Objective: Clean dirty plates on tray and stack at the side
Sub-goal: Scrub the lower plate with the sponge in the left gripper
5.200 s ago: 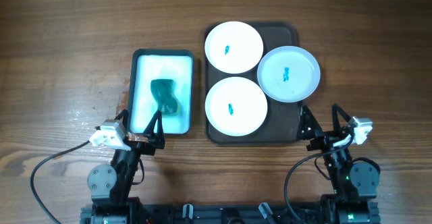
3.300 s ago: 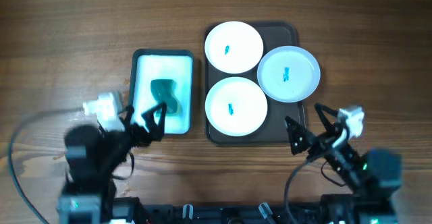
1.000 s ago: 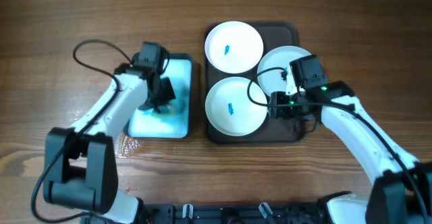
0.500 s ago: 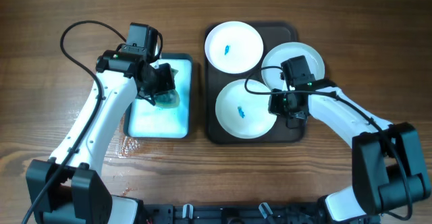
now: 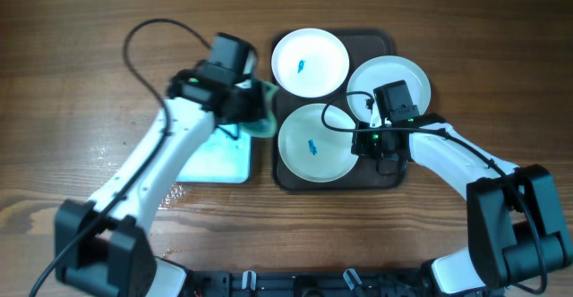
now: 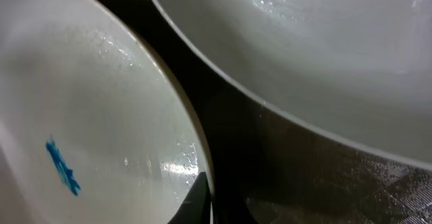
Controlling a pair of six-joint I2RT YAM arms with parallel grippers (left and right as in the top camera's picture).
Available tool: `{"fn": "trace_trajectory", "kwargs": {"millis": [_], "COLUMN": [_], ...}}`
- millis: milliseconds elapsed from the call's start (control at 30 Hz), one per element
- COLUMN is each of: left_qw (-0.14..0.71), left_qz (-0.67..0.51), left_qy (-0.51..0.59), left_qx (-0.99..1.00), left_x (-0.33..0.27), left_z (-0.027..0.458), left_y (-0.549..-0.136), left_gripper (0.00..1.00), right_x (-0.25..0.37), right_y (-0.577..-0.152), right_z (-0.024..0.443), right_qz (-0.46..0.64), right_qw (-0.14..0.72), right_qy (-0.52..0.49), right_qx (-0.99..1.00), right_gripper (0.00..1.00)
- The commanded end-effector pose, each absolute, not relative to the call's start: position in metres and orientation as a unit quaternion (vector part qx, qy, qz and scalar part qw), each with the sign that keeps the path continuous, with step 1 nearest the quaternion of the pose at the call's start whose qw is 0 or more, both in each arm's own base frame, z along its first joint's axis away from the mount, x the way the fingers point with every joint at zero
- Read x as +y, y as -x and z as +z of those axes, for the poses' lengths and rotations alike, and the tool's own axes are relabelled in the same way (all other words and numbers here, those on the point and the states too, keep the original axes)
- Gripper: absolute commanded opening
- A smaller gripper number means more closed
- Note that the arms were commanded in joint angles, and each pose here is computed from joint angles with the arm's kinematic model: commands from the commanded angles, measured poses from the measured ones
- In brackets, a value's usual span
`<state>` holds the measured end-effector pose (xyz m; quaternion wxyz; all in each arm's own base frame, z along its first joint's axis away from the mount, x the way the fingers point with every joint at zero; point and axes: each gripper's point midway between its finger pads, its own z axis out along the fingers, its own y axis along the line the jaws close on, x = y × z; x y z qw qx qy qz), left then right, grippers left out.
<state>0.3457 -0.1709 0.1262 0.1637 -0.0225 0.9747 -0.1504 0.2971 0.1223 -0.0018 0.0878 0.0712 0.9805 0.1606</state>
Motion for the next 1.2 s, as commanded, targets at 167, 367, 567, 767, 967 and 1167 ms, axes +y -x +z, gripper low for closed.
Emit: {"fn": "trace_trajectory", "kwargs": {"millis": [167, 367, 567, 767, 967, 1167], "left_qw": [0.019, 0.098, 0.097, 0.02, -0.007, 0.066], "left_qz": [-0.226, 0.033, -0.028, -0.271, -0.254, 0.04], "left_qy": [0.012, 0.005, -0.049, -0.122, -0.142, -0.069], "left_qx": [0.974, 0.995, 0.994, 0.955, 0.957, 0.995], "left_x": [-0.283, -0.199, -0.227, -0.339, -0.331, -0.196], "left_z": [0.032, -0.009, -0.008, -0.004, -0.01, -0.018], "left_y": [-0.31, -0.33, -0.332, -0.291, -0.275, -0.32], "left_gripper": [0.04, 0.04, 0.04, 0.04, 0.04, 0.04], "right_x": [0.106, 0.107, 0.107, 0.109, 0.109, 0.109], "right_y": [-0.262, -0.261, -0.26, -0.258, -0.257, -0.257], "right_z": [-0.028, -0.028, -0.028, -0.028, -0.028, -0.028], "right_qz": [0.118, 0.122, 0.121, 0.126, 0.127, 0.127], "right_qw": [0.029, 0.026, 0.025, 0.02, 0.018, 0.018], "right_qy": [-0.072, -0.072, -0.072, -0.072, -0.072, -0.072], "right_qx": [0.99, 0.99, 0.99, 0.989, 0.989, 0.989], "right_gripper": [0.04, 0.04, 0.04, 0.04, 0.04, 0.04]}}
